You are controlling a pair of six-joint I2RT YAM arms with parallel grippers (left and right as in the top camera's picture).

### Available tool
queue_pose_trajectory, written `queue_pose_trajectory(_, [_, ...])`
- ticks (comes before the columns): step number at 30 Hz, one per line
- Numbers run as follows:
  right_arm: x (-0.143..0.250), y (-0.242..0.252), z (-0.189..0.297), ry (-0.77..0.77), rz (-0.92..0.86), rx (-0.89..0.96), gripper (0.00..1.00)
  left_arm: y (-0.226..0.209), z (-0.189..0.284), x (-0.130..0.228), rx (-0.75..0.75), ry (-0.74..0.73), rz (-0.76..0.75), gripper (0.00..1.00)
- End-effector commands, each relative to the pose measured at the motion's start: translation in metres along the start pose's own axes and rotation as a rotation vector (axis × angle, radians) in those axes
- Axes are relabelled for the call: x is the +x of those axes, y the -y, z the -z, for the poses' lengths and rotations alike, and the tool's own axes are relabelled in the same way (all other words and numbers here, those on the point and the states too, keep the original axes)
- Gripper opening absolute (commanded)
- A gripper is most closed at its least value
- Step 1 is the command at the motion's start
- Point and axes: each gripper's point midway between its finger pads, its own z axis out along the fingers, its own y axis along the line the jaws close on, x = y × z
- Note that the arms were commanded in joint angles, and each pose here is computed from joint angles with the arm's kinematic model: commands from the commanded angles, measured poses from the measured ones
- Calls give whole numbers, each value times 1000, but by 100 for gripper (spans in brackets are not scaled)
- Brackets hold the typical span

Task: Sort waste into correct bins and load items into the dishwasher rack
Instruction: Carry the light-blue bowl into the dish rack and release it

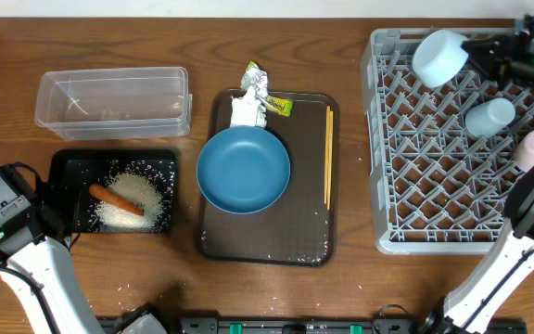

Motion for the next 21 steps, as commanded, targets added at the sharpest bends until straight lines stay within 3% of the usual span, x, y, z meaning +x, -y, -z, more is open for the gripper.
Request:
queue_pose_trajectory(1, [-7, 27, 4, 42, -15, 99, 13, 3, 4, -6, 6, 15, 3, 98])
queue_pose_trajectory(9, [-11, 30, 34, 81, -44, 125, 16, 3, 4, -6, 6, 15, 3, 98])
queue_pose_trajectory(14, [-9, 5, 65, 163, 38, 247, 25, 3, 4, -6, 6, 15, 3, 98])
queue_pose_trajectory(21, [24, -84, 99, 290, 291, 444, 75, 3, 4, -6, 6, 15, 3, 98])
